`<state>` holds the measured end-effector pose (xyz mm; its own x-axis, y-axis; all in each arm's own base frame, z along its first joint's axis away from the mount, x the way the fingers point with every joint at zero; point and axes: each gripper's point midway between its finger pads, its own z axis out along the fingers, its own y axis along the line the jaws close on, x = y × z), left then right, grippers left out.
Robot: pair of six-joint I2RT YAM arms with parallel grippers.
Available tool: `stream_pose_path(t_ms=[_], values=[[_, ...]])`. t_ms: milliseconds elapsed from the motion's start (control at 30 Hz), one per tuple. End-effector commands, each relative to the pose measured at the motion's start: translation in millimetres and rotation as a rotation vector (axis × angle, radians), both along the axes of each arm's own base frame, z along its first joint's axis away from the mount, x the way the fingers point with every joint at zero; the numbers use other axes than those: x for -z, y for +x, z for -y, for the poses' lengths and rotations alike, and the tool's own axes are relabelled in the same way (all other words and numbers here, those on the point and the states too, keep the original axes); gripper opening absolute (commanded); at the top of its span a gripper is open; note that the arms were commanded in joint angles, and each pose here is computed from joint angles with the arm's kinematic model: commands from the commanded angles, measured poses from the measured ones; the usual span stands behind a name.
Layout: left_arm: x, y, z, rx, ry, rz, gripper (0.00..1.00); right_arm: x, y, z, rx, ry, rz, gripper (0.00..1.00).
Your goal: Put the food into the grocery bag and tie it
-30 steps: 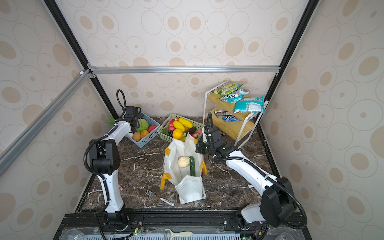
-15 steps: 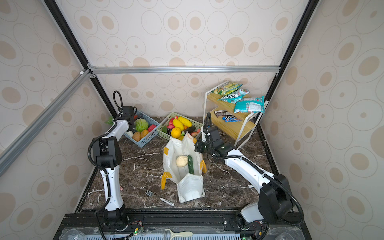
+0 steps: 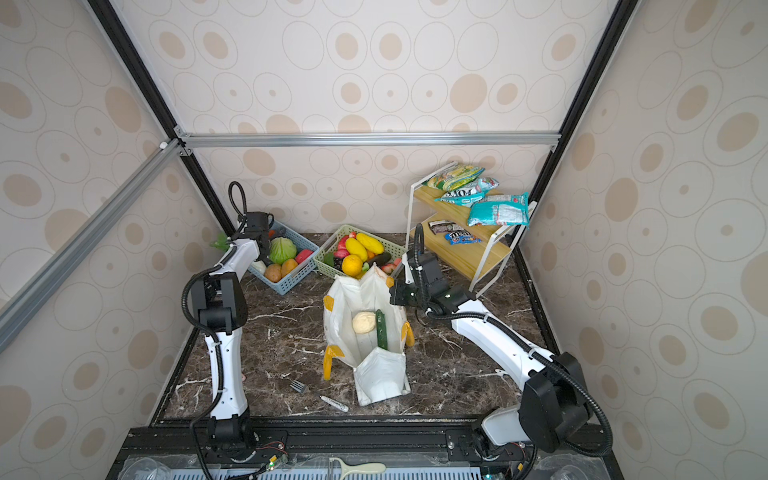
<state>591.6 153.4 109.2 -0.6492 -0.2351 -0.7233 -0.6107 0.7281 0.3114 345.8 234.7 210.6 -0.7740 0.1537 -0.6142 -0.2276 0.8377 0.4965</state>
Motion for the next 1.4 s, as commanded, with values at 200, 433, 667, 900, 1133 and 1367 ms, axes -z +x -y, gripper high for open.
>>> stream_pose_path(t_ms=[200, 433, 667, 900, 1133, 1367], values=[[12, 11, -3, 0.025, 0.021, -0.027, 0.61, -4, -6, 8, 0.043, 0.039, -0.003, 0.00], [23, 13, 0, 0.071, 0.019, -0.061, 0.54, -9, -10, 12, 0.054, 0.037, 0.005, 0.00], [27, 9, 4, 0.085, 0.002, -0.062, 0.46, -25, -11, 15, 0.051, 0.026, 0.038, 0.00], [14, 11, 6, 0.089, -0.008, -0.019, 0.34, -31, -10, 16, 0.051, 0.019, 0.047, 0.00], [1, 8, 6, 0.086, -0.002, 0.007, 0.29, -30, -11, 16, 0.052, 0.019, 0.045, 0.00], [-15, 7, 7, 0.080, -0.010, 0.045, 0.24, -28, -12, 16, 0.051, 0.018, 0.044, 0.00]])
